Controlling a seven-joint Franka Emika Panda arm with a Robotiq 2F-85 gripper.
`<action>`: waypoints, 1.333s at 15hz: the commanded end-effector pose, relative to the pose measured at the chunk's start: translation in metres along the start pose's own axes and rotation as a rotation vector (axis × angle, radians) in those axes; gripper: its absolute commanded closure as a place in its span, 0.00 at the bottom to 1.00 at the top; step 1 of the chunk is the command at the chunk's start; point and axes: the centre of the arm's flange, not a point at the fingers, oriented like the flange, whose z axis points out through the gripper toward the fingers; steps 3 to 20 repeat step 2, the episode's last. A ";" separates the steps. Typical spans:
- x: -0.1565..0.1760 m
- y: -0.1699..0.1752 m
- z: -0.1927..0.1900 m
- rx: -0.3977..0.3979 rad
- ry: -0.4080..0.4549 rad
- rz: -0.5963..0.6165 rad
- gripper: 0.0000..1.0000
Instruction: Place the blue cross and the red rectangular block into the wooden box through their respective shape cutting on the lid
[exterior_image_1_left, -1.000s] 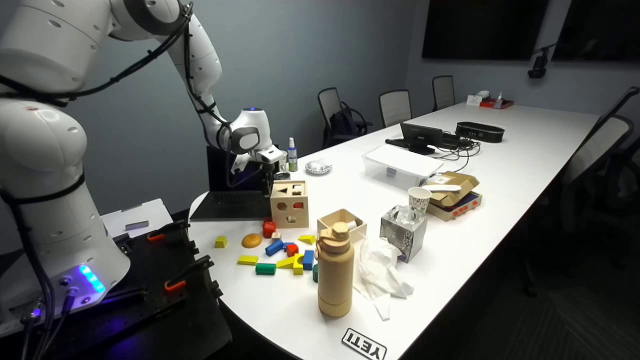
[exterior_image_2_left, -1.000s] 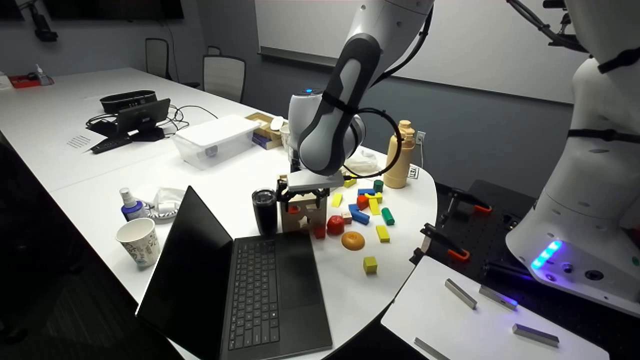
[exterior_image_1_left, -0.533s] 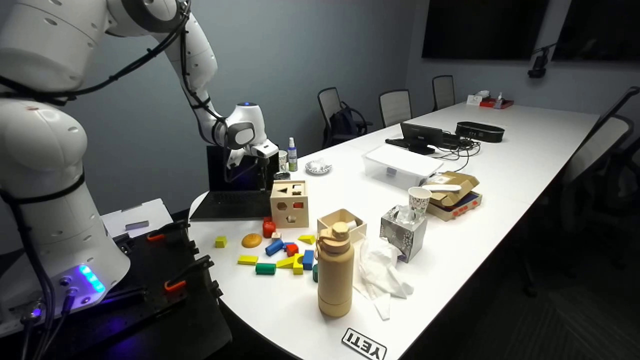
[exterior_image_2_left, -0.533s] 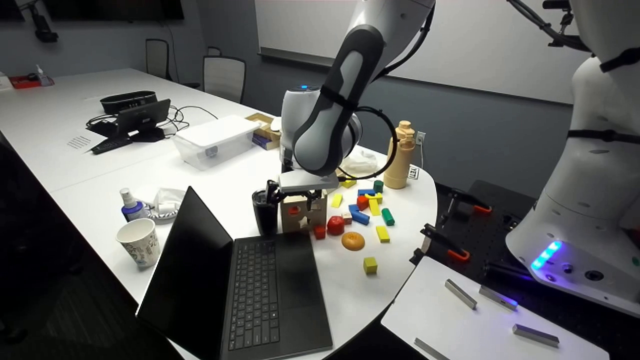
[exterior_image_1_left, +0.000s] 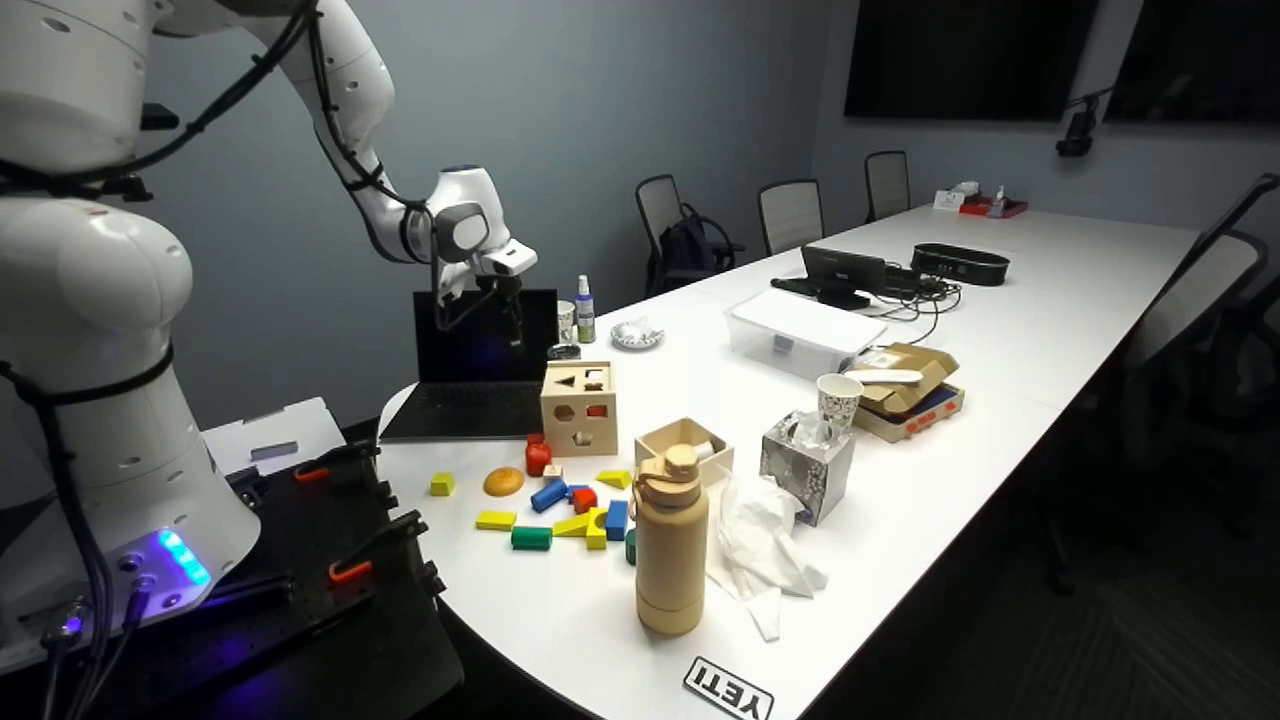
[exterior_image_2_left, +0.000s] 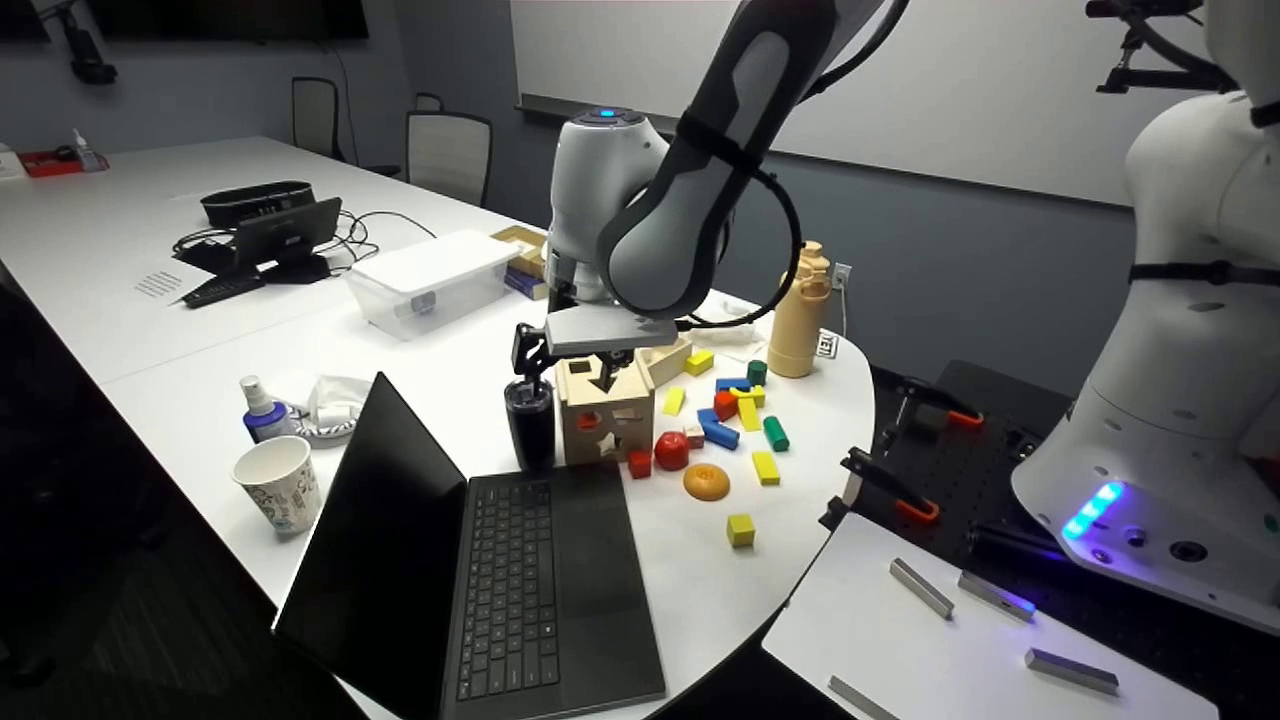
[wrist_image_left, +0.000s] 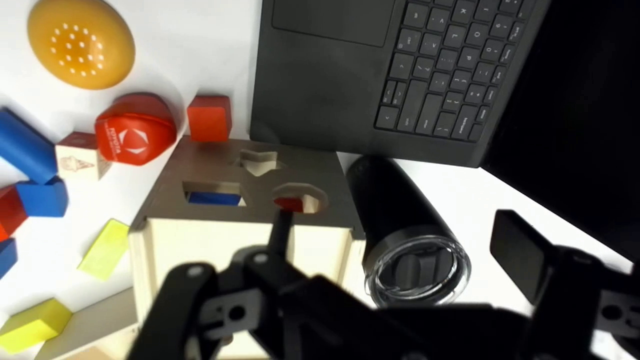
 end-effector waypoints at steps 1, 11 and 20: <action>0.001 0.007 -0.029 -0.019 0.012 -0.011 0.00; 0.005 0.008 -0.032 -0.021 0.018 -0.020 0.00; 0.005 0.008 -0.032 -0.021 0.018 -0.020 0.00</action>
